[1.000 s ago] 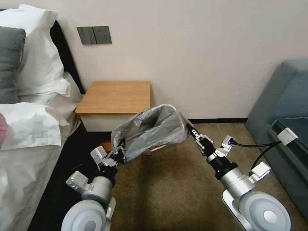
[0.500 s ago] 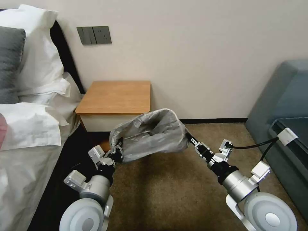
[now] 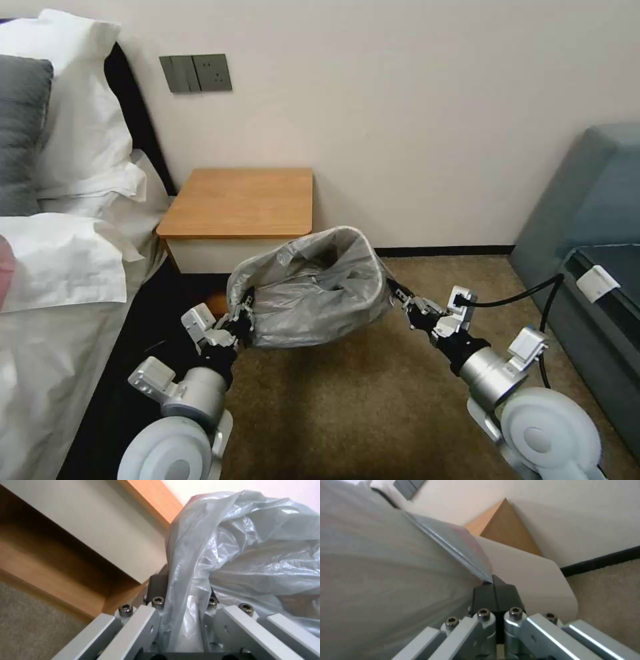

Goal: Pick up the garbage bag from the table and place it over the trash can.

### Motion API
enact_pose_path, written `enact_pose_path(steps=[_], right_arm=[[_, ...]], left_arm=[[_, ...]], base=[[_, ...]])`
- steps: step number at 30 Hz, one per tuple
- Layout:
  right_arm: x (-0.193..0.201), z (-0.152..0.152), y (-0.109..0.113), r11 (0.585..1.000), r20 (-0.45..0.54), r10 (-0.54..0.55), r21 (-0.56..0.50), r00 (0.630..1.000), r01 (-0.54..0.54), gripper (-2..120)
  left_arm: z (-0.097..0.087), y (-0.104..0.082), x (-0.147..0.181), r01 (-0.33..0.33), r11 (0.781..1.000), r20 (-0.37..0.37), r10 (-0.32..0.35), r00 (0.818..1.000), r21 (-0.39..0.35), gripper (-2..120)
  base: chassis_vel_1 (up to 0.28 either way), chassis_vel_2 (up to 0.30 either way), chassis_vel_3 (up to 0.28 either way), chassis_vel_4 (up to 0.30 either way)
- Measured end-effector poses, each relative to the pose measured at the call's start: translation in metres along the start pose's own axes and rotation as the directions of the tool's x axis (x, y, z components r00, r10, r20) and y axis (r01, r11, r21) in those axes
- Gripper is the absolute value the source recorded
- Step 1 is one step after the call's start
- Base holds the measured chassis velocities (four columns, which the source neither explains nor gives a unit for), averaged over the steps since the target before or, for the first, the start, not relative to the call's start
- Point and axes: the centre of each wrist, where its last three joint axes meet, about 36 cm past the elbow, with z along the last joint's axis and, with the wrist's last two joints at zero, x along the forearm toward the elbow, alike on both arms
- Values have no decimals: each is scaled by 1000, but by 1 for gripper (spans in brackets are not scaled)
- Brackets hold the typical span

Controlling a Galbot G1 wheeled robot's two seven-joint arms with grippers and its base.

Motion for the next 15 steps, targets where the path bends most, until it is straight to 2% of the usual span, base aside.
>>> enact_pose_path(steps=[8,13,15], right_arm=[[-15,14,-13,996,37,39,79,999,-42,0],[-13,15,-11,997,32,34,74,999,-36,0],[-8,17,-12,995,25,45,93,999,-47,8]], left_arm=[[2,-5,7,-27,1000,-20,27,999,3,5],[0,-5,7,-32,1000,-20,32,999,0,5],[-1,-5,6,-31,1000,-16,31,999,-1,5]], base=[[0,0,0,0],[0,0,0,0],[0,0,0,0]])
